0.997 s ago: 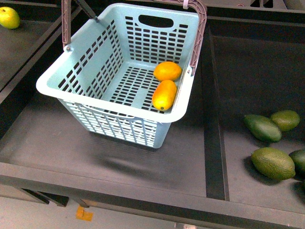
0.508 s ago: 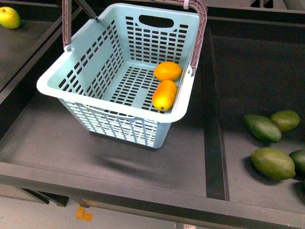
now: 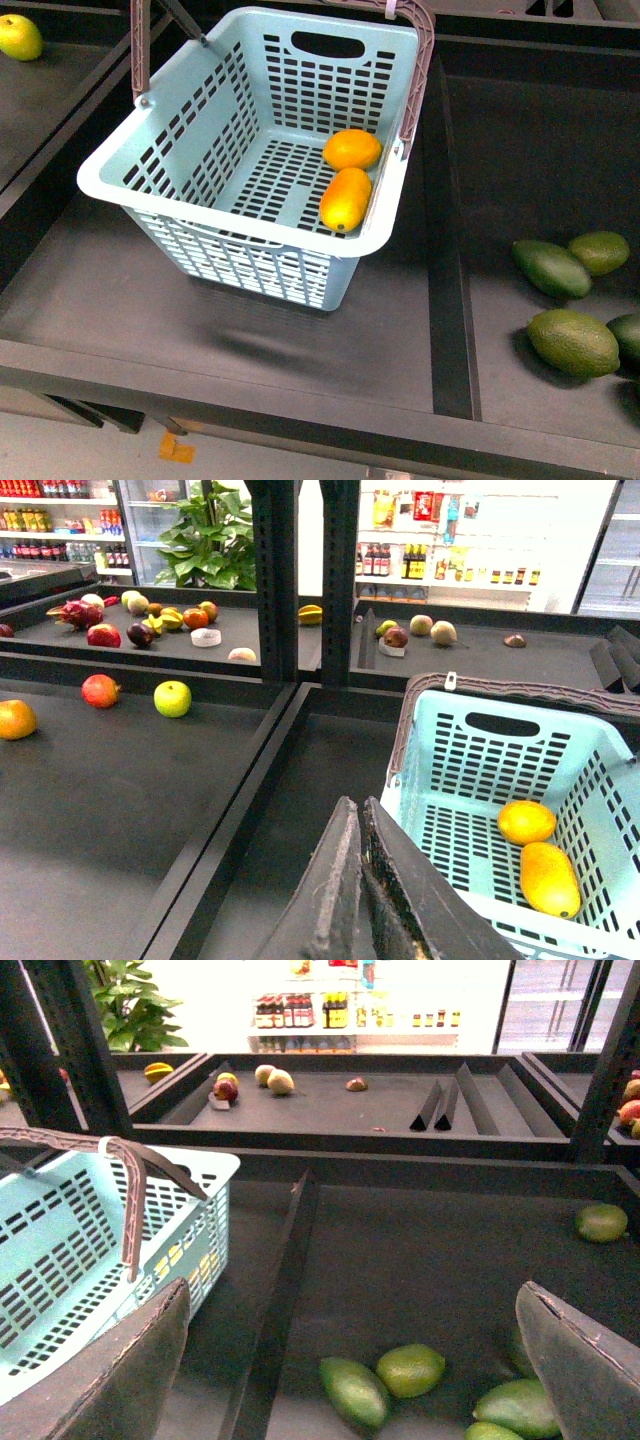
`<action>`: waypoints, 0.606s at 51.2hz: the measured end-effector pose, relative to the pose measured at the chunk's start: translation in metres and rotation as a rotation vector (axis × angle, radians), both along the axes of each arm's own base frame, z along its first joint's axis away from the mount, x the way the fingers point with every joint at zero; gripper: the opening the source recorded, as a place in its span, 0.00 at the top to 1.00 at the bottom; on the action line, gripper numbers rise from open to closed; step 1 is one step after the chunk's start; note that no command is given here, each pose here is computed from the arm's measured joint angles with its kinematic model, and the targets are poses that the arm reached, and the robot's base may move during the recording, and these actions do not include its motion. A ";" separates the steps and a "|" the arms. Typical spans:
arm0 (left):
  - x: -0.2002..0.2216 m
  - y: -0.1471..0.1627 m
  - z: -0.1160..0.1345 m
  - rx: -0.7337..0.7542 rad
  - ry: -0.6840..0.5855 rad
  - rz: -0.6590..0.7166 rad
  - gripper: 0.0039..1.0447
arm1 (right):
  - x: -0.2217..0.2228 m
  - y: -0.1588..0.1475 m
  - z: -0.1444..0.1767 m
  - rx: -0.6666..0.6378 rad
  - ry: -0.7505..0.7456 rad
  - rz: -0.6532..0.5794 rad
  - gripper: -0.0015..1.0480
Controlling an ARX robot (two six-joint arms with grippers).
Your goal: Pick lemon and mango into basket
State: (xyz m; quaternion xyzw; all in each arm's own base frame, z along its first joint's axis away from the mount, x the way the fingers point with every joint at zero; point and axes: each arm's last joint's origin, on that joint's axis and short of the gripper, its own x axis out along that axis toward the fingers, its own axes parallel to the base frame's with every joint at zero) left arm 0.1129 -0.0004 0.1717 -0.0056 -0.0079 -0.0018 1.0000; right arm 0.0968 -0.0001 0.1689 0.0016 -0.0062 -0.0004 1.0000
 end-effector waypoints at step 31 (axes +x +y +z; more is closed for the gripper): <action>-0.016 0.000 -0.003 0.000 0.005 0.000 0.97 | 0.000 0.000 0.000 0.000 0.000 0.000 0.08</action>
